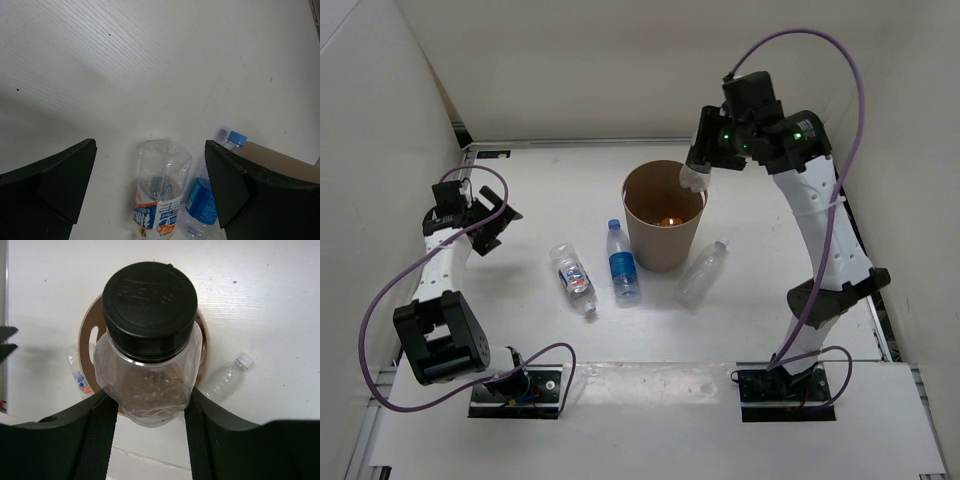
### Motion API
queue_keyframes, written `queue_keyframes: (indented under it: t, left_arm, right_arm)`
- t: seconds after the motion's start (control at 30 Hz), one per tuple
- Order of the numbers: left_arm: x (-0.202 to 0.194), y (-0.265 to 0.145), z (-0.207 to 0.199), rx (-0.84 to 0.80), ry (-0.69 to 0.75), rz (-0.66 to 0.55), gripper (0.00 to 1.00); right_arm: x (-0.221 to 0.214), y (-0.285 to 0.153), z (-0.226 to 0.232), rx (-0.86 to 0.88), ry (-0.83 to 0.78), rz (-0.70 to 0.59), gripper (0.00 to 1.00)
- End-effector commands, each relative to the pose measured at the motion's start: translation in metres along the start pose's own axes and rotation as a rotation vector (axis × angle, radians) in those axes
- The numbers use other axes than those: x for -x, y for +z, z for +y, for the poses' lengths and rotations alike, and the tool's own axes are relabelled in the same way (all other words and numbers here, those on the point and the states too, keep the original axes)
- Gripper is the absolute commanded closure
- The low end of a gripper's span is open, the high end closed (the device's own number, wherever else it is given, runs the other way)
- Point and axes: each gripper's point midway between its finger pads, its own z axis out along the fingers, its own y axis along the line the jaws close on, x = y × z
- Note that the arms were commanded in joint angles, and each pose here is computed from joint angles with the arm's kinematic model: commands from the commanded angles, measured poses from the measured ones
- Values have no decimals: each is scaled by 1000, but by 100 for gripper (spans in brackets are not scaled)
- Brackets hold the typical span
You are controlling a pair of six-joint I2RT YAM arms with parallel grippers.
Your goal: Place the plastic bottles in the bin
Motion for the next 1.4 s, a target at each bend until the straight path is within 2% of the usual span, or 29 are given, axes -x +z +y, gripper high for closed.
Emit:
queue_keyframes:
  t: [0.0,0.07,0.2,0.33,0.47,0.5,0.57,0.6,0.67,0.7,0.73,0.77,0.8,0.83,0.87,0.9,0.93,0.97,1.0,1.03,1.07,1.1,1.13,1.17,1.2,1.23,1.27,1.3,1.37]
  left_arm:
    - [14,-5,-11,-29,12,-35,0]
    - [11,-4,-10,-30,15,-27,0]
    - [10,-5,-9,-29,17,-31,0]
    - [7,-6,-7,-23,17,-28,0]
    - [5,-7,-6,-24,15,-31,0]
    - [3,-7,-3,-19,10,-27,0]
    - [2,-7,-3,-19,10,-25,0]
    - [2,-7,-3,-18,10,-26,0]
    - [2,-7,-3,-18,11,-24,0]
    - [2,-6,-3,-16,13,-22,0]
    - [3,-7,-4,-19,15,-25,0]
    - [4,-6,-3,-15,13,-25,0]
    - [4,-6,-4,-17,16,-26,0]
    - [4,-6,-3,-17,14,-25,0]
    - [4,-6,-3,-15,14,-25,0]
    - [3,-5,-3,-13,12,-21,0]
    - [3,-4,-2,-11,8,-18,0]
    - [3,-4,-3,-17,12,-18,0]
    - [2,-4,-3,-15,12,-15,0]
    - [3,-4,-2,-12,12,-18,0]
    - [4,-4,-3,-14,11,-18,0]
    - [4,-3,-4,-15,14,-17,0]
    - [6,-3,-4,-17,11,-22,0]
    - [5,-3,-5,-19,14,-19,0]
    - [5,-3,-5,-19,14,-18,0]
    - [4,-2,-4,-17,15,-16,0]
    - [3,-1,-3,-15,9,-11,0]
    - [5,-2,-4,-16,17,-16,0]
    - [5,-1,-3,-14,17,-16,0]
  right_arm:
    - [4,1,14,-10,-122,-50,100]
    - [-2,5,17,-12,-153,-34,100]
    - [-32,32,8,-72,-170,84,100]
    - [-58,52,-1,-42,-91,234,100]
    - [-59,52,-1,-64,-128,223,100]
    - [-58,51,-2,-71,-135,219,96]
    - [-52,44,5,-71,-150,188,81]
    - [-53,42,0,-101,-170,191,68]
    - [-26,21,-6,-163,-205,68,58]
    - [-17,10,-4,-184,-244,15,43]
    - [-10,4,-6,-217,-266,-27,21]
    - [11,-25,-15,-308,-307,-171,10]
    - [15,-19,-18,-353,-336,-209,10]
    - [17,-21,-22,-395,-311,-255,10]
    - [9,-26,-45,-531,-295,-313,10]
    - [21,-47,-51,-536,-193,-416,10]
    - [21,-55,-42,-411,-209,-408,10]
    - [14,-41,-70,-441,-185,-355,10]
    - [10,-48,-72,-368,-138,-343,10]
    - [6,-56,-93,-366,29,-333,10]
    - [-2,-52,-126,-437,113,-298,10]
    - [-19,-58,-122,-345,254,-250,10]
    - [-29,-53,-157,-409,352,-215,10]
    - [-36,-51,-167,-398,408,-194,10]
    - [-49,-51,-200,-407,552,-166,10]
    - [-70,-40,-198,-336,611,-83,10]
    - [-76,-36,-206,-334,638,-72,10]
    - [-93,-27,-206,-273,690,-3,10]
    - [-100,-27,-206,-285,644,23,10]
